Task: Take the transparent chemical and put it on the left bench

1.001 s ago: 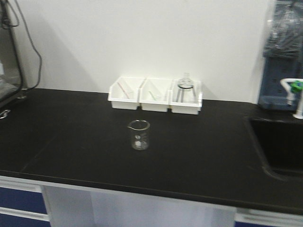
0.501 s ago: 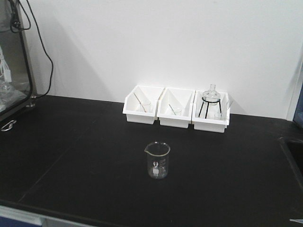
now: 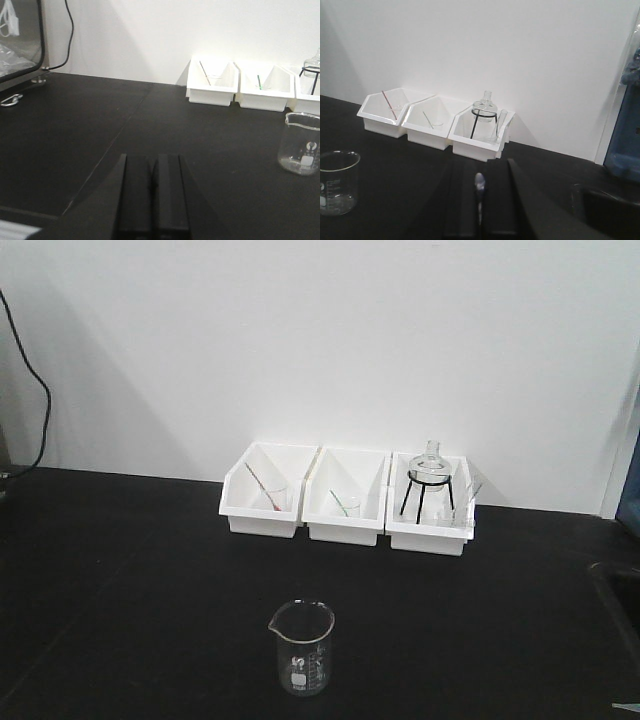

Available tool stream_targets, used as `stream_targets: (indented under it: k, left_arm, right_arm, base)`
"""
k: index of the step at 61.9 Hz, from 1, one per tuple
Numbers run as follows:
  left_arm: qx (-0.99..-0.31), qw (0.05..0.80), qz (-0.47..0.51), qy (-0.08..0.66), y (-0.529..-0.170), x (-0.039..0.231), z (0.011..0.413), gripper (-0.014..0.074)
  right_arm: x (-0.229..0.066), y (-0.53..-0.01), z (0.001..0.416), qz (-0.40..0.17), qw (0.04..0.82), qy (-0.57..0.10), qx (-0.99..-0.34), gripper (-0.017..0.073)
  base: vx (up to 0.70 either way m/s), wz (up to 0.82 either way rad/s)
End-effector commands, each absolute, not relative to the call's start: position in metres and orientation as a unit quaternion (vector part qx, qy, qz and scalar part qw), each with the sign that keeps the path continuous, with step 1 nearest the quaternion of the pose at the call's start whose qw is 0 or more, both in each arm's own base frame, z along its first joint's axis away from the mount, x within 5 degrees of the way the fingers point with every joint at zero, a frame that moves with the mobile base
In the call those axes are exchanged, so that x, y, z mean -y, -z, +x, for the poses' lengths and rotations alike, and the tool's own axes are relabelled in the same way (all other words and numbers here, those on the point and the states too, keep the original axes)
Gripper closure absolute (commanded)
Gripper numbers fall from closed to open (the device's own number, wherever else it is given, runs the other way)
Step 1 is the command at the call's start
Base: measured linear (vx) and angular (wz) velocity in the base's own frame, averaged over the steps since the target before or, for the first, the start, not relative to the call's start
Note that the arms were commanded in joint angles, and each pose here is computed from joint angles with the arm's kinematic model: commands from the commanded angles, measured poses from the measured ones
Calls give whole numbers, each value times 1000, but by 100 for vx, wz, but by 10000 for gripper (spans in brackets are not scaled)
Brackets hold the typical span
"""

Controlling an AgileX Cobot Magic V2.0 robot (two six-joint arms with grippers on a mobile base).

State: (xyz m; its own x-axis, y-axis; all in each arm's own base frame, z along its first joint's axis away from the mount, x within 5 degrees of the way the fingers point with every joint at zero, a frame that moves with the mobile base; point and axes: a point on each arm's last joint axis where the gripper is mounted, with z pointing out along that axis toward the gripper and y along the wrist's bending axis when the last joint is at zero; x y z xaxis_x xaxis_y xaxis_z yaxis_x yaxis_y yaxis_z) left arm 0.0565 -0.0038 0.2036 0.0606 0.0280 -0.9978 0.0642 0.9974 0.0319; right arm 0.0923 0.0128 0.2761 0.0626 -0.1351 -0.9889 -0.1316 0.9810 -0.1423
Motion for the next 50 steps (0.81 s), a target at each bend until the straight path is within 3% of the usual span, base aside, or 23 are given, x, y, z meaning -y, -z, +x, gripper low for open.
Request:
stream_targets:
  k: [1, 43, 50]
  left_arm:
    - [-655, 755, 29, 16, -206, 4, 55, 597]
    - [-655, 755, 29, 16, -206, 4, 55, 597]
    - [-655, 755, 29, 16, -206, 4, 55, 597]
  right_arm:
    - [-15, -291, 92, -107, 751, -4, -652, 567]
    - [-16, -291, 93, -109, 751, -7, -651, 567]
    - [-22, -296, 102, -114, 764, -42, -634, 566]
  base:
    - [21, -14]
    - [12, -7]
    - [4, -5]
